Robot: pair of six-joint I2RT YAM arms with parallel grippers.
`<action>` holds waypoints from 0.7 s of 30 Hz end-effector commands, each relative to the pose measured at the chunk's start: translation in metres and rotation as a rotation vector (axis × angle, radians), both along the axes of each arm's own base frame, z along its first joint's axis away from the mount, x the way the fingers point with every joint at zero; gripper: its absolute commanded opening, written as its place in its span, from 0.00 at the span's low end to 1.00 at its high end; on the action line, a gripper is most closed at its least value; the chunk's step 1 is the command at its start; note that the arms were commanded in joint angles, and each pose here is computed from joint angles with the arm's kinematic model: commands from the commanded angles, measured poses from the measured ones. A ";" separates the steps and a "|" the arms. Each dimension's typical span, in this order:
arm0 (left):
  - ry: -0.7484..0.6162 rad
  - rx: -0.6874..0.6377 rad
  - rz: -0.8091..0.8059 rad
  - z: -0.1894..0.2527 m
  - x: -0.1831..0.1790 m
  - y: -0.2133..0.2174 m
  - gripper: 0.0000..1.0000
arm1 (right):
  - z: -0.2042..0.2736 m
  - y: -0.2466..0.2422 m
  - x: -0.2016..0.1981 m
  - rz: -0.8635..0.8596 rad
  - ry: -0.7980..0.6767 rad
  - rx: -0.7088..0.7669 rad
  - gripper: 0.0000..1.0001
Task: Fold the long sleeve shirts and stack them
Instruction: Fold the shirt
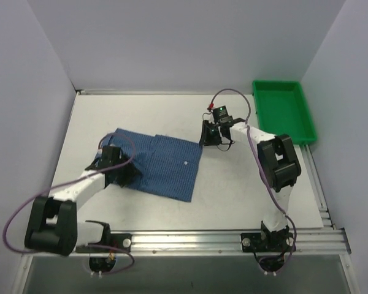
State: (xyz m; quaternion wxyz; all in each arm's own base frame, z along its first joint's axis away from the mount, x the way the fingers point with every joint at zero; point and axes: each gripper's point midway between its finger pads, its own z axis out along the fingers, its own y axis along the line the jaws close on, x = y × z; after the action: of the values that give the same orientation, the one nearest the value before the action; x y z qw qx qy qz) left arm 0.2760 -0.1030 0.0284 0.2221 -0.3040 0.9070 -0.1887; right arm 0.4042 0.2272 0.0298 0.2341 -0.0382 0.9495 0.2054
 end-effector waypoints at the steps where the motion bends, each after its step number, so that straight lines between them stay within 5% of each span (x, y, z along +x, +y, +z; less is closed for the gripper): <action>1: -0.101 -0.001 -0.014 0.041 -0.006 -0.008 0.61 | 0.028 -0.006 0.002 0.029 -0.020 -0.050 0.28; 8: -0.403 0.086 -0.196 0.132 0.013 -0.053 0.65 | 0.077 0.015 -0.052 0.021 -0.034 0.209 0.44; 12: -0.539 0.007 -0.197 0.155 0.047 -0.078 0.53 | 0.111 0.058 -0.057 -0.008 -0.061 0.518 0.46; 18: -0.501 -0.036 -0.226 0.116 0.095 -0.110 0.38 | 0.105 0.114 -0.063 0.084 -0.048 0.657 0.45; 21: -0.388 0.002 -0.204 0.057 0.101 -0.102 0.31 | 0.075 0.125 -0.065 0.071 -0.005 0.700 0.44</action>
State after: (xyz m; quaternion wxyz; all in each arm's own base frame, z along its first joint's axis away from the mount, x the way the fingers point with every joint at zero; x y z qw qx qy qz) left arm 0.3546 -0.2033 0.0890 0.3533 -0.1591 0.8876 -0.2490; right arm 0.3360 0.3348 0.1031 0.2292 0.0025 0.8521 0.4705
